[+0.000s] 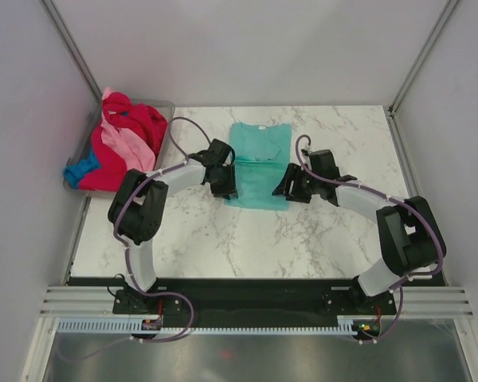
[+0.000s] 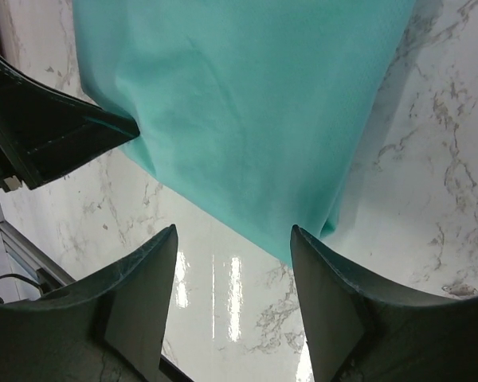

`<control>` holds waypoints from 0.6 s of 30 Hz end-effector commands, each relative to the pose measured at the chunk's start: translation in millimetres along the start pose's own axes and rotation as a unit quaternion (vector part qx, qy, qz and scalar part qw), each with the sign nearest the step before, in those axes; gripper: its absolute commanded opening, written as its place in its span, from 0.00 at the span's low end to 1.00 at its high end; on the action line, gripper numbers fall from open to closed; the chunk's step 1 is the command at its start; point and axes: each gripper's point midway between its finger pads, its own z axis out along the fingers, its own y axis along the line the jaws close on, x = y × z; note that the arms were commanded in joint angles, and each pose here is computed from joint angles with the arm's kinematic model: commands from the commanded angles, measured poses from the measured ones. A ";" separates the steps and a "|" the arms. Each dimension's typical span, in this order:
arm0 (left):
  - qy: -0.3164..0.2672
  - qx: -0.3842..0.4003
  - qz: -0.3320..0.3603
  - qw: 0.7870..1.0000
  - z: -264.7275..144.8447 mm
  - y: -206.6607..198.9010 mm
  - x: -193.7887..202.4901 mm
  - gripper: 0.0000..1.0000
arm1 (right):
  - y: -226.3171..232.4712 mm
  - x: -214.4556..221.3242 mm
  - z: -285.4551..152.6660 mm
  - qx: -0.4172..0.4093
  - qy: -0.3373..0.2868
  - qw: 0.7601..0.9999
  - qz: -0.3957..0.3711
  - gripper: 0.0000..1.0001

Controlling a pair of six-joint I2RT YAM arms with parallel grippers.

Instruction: Fold and stack the t-shirts

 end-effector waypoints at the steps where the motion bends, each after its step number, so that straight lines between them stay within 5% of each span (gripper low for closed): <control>1: 0.045 -0.068 -0.041 0.996 14.7 38.4 44.0 0.42 | 5.8 -2.1 -4.1 -0.018 -0.012 1.000 -0.012 0.66; 6: 0.025 -0.065 -0.031 0.997 -27.8 29.8 41.4 0.45 | 5.1 1.2 -13.4 -0.010 -0.014 1.000 -0.015 0.68; 10: -0.026 -0.018 -0.007 0.999 -78.5 -0.8 28.2 0.60 | -4.0 7.8 -24.3 0.016 -0.020 1.000 -0.010 0.76; 18: -0.037 0.013 -0.017 0.999 -82.5 7.1 55.9 0.63 | -15.8 51.2 -23.4 0.029 0.012 0.999 0.036 0.89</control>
